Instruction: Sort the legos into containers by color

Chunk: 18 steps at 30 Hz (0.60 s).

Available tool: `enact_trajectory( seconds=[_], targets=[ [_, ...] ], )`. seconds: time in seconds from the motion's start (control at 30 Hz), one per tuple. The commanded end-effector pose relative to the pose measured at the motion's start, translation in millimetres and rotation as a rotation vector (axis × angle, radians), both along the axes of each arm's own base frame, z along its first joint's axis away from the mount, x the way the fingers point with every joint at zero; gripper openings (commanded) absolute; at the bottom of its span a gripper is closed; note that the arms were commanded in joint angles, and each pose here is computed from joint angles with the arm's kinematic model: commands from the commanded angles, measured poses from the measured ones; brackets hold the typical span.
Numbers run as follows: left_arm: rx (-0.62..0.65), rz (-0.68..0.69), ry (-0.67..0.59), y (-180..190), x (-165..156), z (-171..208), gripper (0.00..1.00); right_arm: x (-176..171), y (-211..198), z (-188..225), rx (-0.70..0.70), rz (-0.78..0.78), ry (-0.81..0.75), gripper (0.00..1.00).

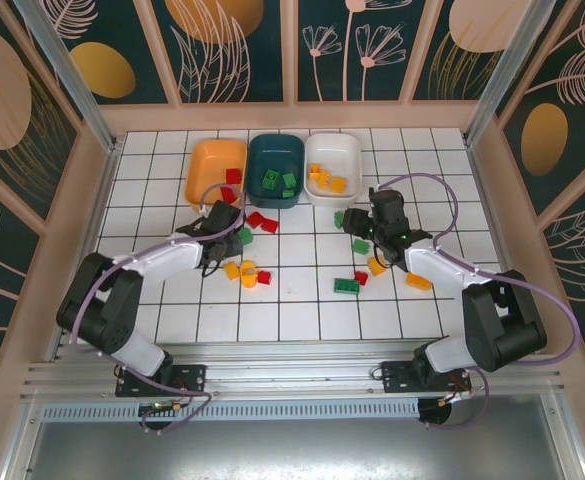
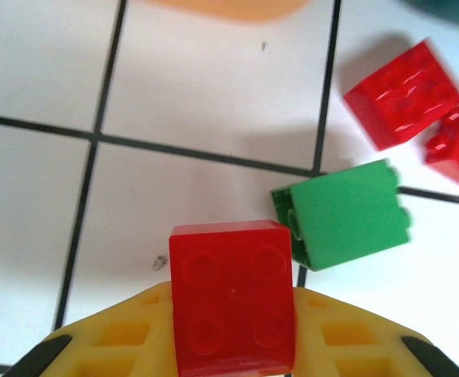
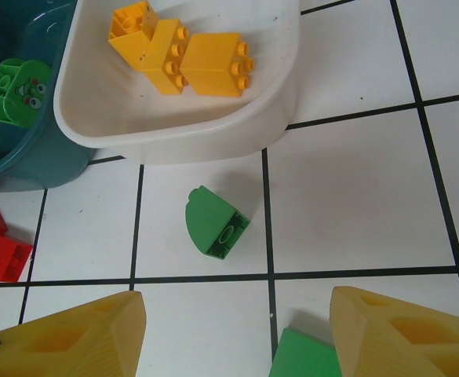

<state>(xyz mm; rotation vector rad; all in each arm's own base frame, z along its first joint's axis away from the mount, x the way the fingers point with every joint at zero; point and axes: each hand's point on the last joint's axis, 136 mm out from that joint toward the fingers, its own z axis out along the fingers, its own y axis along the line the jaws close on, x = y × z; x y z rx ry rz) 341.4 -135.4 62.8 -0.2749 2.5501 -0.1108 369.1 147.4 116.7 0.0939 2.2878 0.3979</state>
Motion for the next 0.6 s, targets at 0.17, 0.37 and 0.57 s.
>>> enact_trajectory(
  seconds=[0.17,0.37,0.57],
  targets=[
    [0.120,0.018,-0.166,12.5,38.3,69.8,0.28,5.3,3.1,15.2,-0.002,0.004,-0.049,0.65],
    [0.059,0.096,-0.214,24.4,113.3,79.4,0.27,5.8,1.4,15.0,-0.007,-0.003,-0.053,0.65],
    [0.001,0.133,-0.140,37.8,178.1,41.2,0.25,5.7,-5.6,11.7,-0.026,-0.026,-0.041,0.65]
  ],
)
